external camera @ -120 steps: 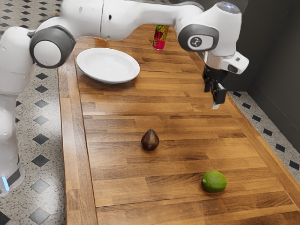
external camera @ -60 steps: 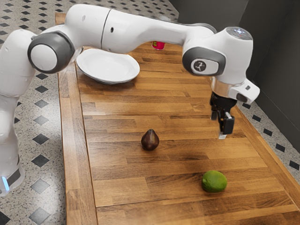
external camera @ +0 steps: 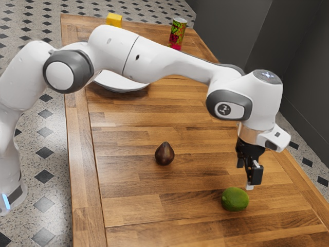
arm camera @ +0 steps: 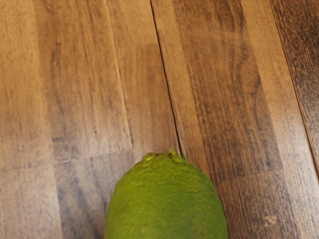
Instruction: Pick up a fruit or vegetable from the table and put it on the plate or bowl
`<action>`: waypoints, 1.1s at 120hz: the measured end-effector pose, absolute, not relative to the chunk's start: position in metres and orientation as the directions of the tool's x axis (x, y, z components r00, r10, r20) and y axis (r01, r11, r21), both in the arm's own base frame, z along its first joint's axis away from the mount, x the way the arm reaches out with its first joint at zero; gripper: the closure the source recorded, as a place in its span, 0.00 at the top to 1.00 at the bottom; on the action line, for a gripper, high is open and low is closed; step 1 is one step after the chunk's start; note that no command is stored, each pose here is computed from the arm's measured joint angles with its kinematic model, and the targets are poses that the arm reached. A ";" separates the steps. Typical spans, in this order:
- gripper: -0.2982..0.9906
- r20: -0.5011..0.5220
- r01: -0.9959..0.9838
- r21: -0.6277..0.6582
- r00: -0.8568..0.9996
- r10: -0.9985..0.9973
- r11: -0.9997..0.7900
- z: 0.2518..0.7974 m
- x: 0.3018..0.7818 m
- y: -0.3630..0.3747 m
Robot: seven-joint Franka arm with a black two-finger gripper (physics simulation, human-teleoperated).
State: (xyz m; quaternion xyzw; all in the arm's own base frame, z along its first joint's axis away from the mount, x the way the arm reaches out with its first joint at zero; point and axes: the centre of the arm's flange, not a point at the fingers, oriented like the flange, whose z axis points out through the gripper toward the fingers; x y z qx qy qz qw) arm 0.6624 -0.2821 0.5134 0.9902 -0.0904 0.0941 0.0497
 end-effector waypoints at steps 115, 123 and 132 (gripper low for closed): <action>0.77 0.127 -0.298 0.052 0.949 -0.290 -0.953 0.432 0.679 -0.285; 0.77 0.120 -0.297 0.060 0.950 -0.289 -0.953 0.427 0.680 -0.286; 0.77 0.113 -0.296 0.067 0.951 -0.287 -0.953 0.422 0.681 -0.286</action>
